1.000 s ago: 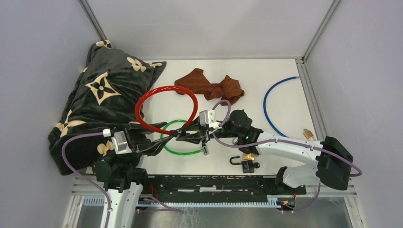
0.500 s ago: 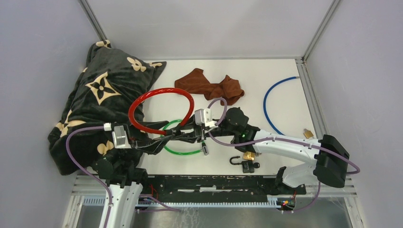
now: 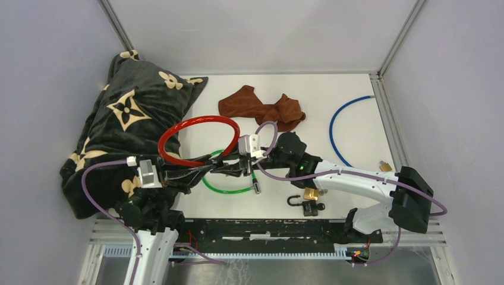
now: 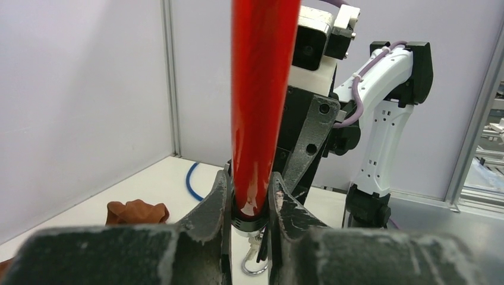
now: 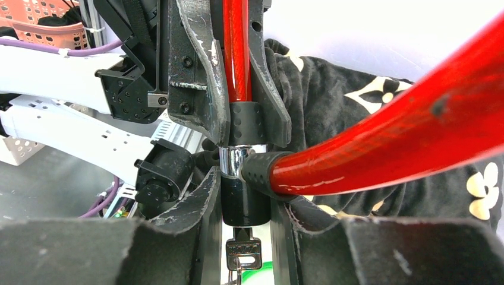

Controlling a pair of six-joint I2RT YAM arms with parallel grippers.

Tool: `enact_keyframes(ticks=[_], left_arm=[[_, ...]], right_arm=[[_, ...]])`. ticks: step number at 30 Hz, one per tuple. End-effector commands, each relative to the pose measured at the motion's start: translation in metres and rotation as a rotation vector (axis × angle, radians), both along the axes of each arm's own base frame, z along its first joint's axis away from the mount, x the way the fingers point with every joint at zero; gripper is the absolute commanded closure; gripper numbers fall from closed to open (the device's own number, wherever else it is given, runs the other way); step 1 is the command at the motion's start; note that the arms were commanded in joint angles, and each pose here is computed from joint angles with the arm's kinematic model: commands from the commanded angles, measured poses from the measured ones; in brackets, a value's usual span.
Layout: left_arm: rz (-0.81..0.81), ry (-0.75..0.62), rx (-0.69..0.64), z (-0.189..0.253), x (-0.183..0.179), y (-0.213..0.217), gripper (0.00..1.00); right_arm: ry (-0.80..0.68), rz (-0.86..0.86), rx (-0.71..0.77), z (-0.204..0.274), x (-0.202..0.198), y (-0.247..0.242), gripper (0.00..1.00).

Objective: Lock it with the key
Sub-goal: Lock the lock.

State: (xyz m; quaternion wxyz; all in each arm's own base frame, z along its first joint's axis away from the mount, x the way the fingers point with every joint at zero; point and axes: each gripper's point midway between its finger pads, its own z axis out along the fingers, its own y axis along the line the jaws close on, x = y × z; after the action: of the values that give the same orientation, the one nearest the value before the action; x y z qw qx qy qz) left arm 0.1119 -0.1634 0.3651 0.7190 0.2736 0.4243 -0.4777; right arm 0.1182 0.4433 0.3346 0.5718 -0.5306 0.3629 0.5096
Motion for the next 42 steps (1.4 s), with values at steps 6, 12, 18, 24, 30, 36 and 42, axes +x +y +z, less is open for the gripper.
enact_keyframes(ticks=[6,12,18,24,30,36,42], left_arm=[[0.108,-0.164,-0.090,0.030,-0.008,0.015,0.98],[0.097,-0.216,-0.051,0.027,-0.014,0.011,0.98],[0.080,-0.219,-0.033,0.025,-0.017,0.009,0.98],[0.067,-0.198,-0.017,0.019,-0.017,0.007,0.98],[0.070,-0.191,-0.008,0.014,-0.015,0.007,0.98],[0.084,-0.171,-0.006,0.006,-0.011,0.008,0.98],[0.098,-0.166,-0.011,0.006,-0.007,0.009,0.98]], right_arm=[[-0.073,-0.035,0.103,0.038,-0.002,-0.022,0.35],[-0.017,-0.040,0.151,0.053,0.000,-0.041,0.17],[0.085,-0.005,0.212,0.080,-0.003,-0.039,0.23],[0.134,0.077,0.247,0.093,-0.012,-0.034,0.49],[0.150,0.084,0.259,0.102,-0.013,-0.036,0.96],[0.119,-0.041,0.310,0.124,0.000,-0.056,1.00],[0.107,-0.080,0.331,0.133,0.002,-0.067,1.00]])
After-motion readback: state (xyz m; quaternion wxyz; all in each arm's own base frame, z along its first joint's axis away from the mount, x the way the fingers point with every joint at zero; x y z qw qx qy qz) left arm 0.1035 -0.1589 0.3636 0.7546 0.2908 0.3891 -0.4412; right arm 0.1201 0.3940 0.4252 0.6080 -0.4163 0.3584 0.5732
